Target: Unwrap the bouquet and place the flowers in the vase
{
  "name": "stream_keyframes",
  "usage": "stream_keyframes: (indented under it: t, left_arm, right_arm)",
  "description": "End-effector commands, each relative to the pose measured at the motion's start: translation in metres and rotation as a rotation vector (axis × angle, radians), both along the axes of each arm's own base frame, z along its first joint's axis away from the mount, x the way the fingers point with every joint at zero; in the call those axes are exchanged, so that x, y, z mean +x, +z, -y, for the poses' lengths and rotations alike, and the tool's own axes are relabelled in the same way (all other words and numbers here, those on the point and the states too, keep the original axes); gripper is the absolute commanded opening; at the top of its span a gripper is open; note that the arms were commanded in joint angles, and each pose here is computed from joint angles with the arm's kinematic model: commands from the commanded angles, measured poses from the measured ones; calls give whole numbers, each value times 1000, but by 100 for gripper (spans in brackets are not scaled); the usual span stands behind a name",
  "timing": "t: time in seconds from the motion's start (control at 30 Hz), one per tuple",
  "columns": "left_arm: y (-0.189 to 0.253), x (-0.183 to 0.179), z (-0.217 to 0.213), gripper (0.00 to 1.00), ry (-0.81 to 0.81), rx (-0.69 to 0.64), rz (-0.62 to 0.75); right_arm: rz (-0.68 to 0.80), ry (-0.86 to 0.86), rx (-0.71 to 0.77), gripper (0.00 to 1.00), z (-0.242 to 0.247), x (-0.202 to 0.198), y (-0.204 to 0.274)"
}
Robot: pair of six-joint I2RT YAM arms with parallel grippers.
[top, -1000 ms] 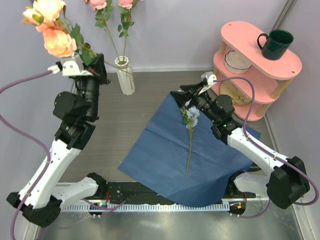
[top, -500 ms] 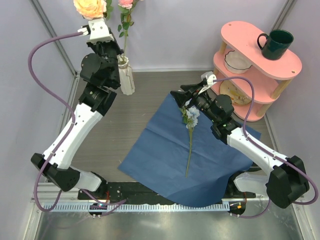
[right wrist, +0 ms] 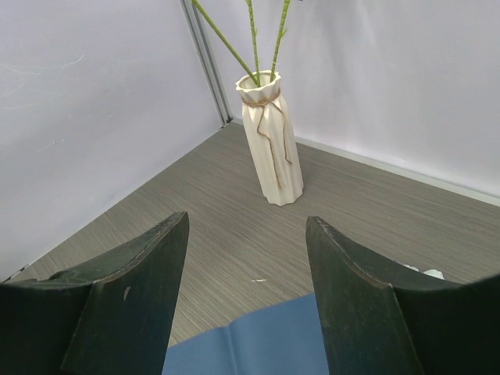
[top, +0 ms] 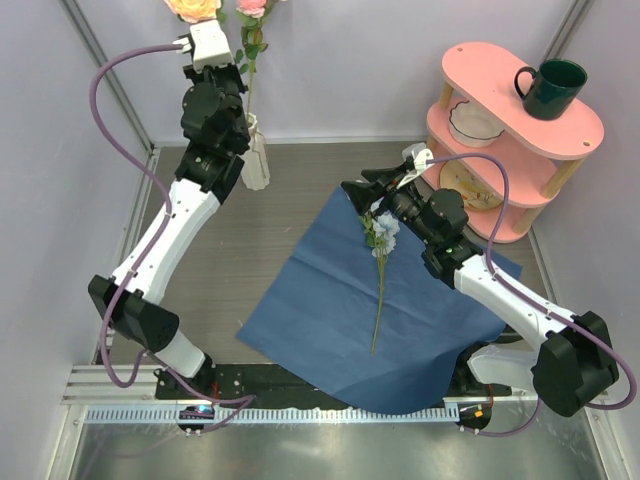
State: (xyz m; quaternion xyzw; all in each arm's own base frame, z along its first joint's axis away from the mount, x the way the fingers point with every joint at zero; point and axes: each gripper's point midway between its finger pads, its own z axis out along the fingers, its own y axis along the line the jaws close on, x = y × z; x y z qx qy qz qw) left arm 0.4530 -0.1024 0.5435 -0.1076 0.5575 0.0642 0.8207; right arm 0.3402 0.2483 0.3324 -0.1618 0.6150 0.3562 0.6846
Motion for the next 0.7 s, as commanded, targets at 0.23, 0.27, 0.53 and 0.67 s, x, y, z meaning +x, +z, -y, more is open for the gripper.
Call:
stream_keyframes:
  t: [0.23,0.27,0.53,0.67]
  left_arm:
    - [-20,47,-7,0,34,-57,-76]
    - [-29,53,-8,0,44,-58,-107]
    - [-70,80,-9,0,101,-49,-206]
    - [-95,92,-3,0,96,-51,-249]
  right_arm:
    - [44,-26,10,67,2,7,11]
    - [42,-26,9,67,2,8,11]
    - [30,-25,-4,67,-1,12,5]
    - [24,-24,-9,67,-2,13,3]
